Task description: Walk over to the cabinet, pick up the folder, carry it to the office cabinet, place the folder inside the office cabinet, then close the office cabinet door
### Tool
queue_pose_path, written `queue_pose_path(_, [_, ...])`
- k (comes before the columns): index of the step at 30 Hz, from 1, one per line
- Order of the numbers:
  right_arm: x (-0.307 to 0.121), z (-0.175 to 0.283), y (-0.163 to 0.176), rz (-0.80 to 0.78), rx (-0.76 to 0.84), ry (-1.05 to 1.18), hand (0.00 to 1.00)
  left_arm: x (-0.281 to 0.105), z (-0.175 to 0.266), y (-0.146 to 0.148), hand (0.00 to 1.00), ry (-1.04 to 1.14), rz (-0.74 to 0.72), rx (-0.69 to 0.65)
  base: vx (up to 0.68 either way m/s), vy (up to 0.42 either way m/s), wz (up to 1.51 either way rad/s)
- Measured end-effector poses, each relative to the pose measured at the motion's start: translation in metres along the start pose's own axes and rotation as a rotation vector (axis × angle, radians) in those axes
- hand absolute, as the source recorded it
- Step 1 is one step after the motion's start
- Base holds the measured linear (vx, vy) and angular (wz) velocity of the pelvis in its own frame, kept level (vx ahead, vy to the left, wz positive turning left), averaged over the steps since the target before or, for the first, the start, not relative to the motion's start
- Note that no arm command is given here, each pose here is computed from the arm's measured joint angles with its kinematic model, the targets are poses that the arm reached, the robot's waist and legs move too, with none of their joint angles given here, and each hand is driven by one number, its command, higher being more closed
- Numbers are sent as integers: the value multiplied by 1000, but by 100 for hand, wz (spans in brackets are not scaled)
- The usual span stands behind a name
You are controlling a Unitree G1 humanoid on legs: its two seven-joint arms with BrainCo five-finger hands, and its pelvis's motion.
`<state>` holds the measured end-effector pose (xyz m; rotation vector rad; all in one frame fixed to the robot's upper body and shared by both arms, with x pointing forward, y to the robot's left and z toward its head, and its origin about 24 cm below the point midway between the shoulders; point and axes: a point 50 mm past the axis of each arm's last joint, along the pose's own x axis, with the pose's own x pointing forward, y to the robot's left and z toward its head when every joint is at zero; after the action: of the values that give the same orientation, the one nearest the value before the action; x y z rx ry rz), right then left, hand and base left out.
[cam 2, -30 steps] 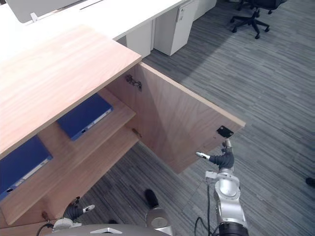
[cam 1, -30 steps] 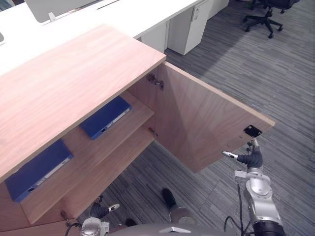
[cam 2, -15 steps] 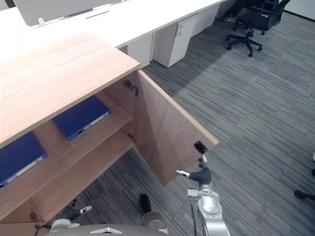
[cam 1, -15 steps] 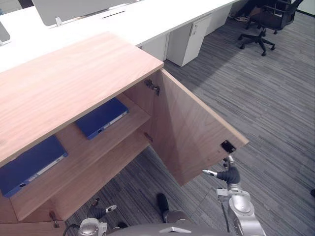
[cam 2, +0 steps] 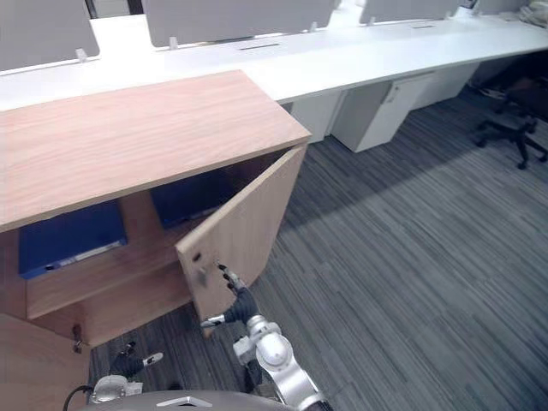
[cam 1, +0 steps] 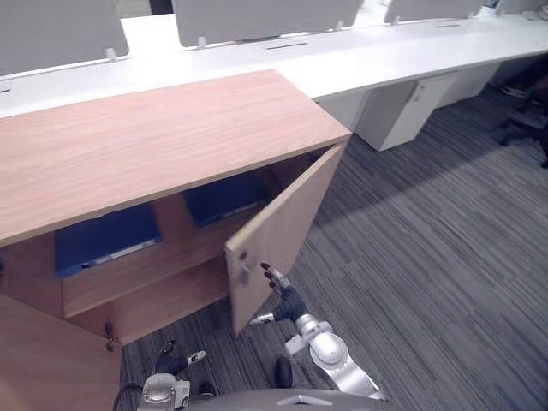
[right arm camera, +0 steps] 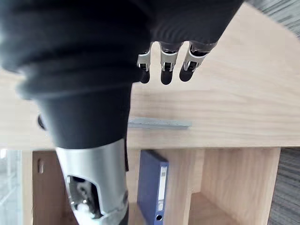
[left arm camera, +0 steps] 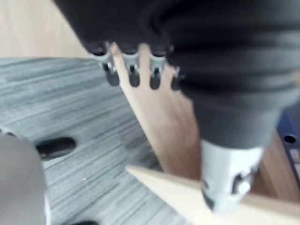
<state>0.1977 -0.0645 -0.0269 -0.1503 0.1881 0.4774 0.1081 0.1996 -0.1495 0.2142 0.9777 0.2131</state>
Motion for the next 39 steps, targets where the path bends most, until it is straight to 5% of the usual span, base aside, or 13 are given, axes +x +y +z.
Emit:
queue_pose_path(5, [1,-3,-9,-30,-5,16,0,0,0,-1,0,-2,-2,9,36,96,15])
queue_pose_path(14, [-22,-42,-68,-341,22,184,0,1,2,8,0,-12,13,31,71,45,26])
queue_pose_path(28, [-78,-129,-55,-467,199,631,0,0,-6,12,0,18,30,-6,-2,-26,17])
queue_pose_path(39, [-99,-152,-50,-536,268,786,0,-1,-11,9,0,47,27,-44,-13,-7,3])
